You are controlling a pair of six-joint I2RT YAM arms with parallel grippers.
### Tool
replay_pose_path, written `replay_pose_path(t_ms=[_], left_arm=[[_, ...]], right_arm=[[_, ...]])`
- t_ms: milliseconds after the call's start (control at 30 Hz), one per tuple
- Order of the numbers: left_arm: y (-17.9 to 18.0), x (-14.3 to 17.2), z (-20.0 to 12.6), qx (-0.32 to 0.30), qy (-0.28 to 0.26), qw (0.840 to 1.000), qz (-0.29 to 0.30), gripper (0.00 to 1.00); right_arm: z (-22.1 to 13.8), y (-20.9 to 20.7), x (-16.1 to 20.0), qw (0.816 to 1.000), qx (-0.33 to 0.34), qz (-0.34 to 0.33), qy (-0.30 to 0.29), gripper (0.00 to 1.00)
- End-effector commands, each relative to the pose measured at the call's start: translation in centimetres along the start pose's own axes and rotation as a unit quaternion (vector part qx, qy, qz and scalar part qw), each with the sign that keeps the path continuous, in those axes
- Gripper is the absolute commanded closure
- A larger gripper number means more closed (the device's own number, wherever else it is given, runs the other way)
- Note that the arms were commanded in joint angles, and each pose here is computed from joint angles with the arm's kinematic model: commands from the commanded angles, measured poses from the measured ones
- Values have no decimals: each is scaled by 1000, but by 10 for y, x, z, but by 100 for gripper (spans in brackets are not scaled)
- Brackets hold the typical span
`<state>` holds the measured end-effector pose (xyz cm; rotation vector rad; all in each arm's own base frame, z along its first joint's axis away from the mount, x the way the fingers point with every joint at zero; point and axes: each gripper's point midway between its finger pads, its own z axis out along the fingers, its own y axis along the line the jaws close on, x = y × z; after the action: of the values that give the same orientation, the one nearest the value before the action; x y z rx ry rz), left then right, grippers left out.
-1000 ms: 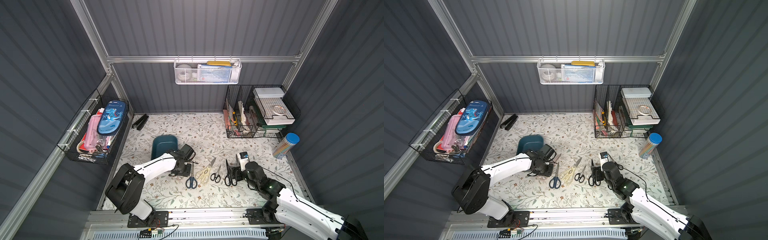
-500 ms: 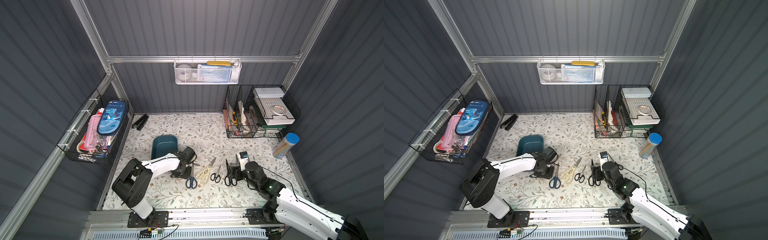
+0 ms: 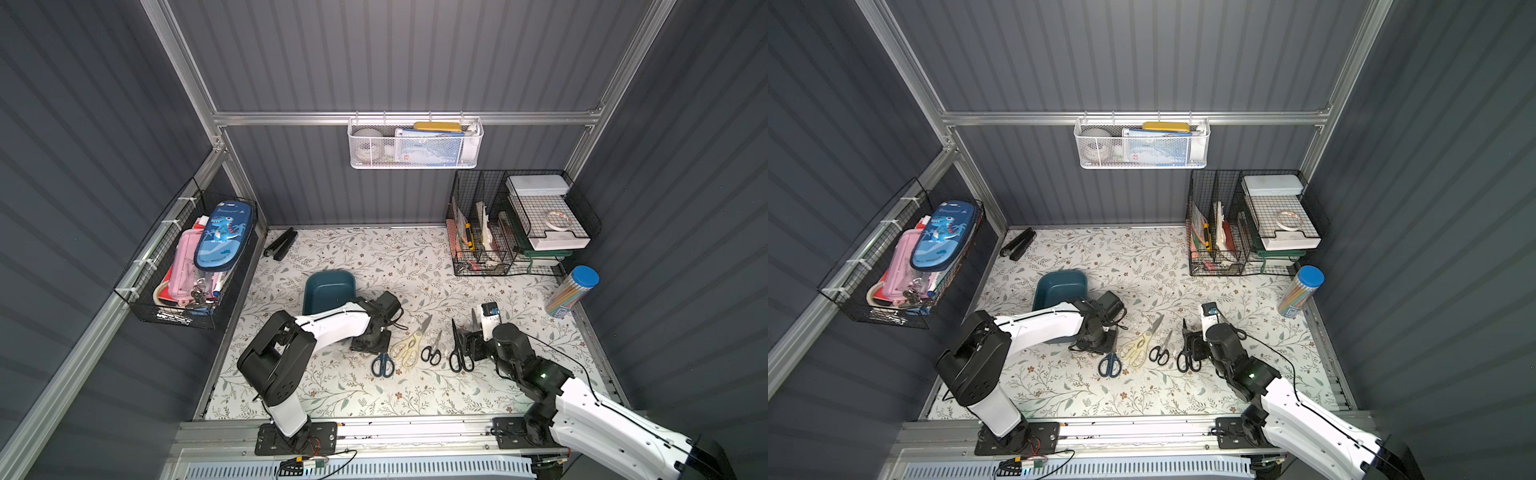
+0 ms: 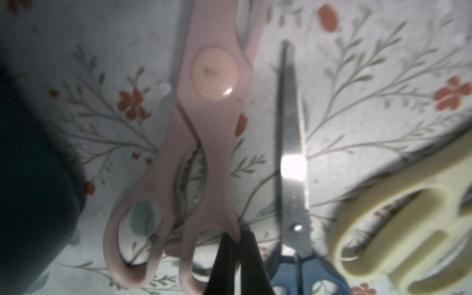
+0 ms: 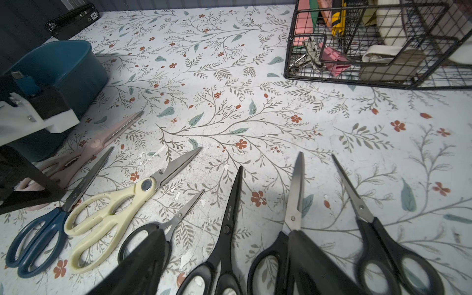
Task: Put the scissors into the storage box
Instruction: Pick up the scissors from the center of the board, then place the scissors in the storage box.
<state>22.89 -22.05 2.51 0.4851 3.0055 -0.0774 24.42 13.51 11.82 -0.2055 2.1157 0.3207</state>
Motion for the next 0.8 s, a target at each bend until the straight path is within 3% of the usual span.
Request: replay_pose_path(t_ms=[0, 100, 167, 300, 433, 500, 767], left_arm=[[-23, -31, -44, 18, -48, 998, 21, 100], [-29, -61, -92, 26, -108, 994, -3, 100], [-10, -77, -125, -14, -138, 990, -26, 100], [49, -80, -142, -47, -114, 988, -98, 100], [116, -72, -137, -65, -113, 975, -178, 100], [133, -63, -118, -54, -87, 974, -203, 100], [129, -54, -51, -19, -24, 976, -214, 100]], right_arm=[[-4, -2, -11, 1000, 8, 2, -18, 20], [-5, -1, -11, 1000, 7, 1, -18, 20], [-5, -1, -10, 1000, 5, 1, -17, 20], [-4, 0, -10, 1000, 4, 1, -17, 20], [-4, 1, -10, 1000, 3, -1, -18, 20], [-4, 0, -10, 1000, 5, -1, -19, 20], [-4, 1, -10, 1000, 6, -4, -19, 20]])
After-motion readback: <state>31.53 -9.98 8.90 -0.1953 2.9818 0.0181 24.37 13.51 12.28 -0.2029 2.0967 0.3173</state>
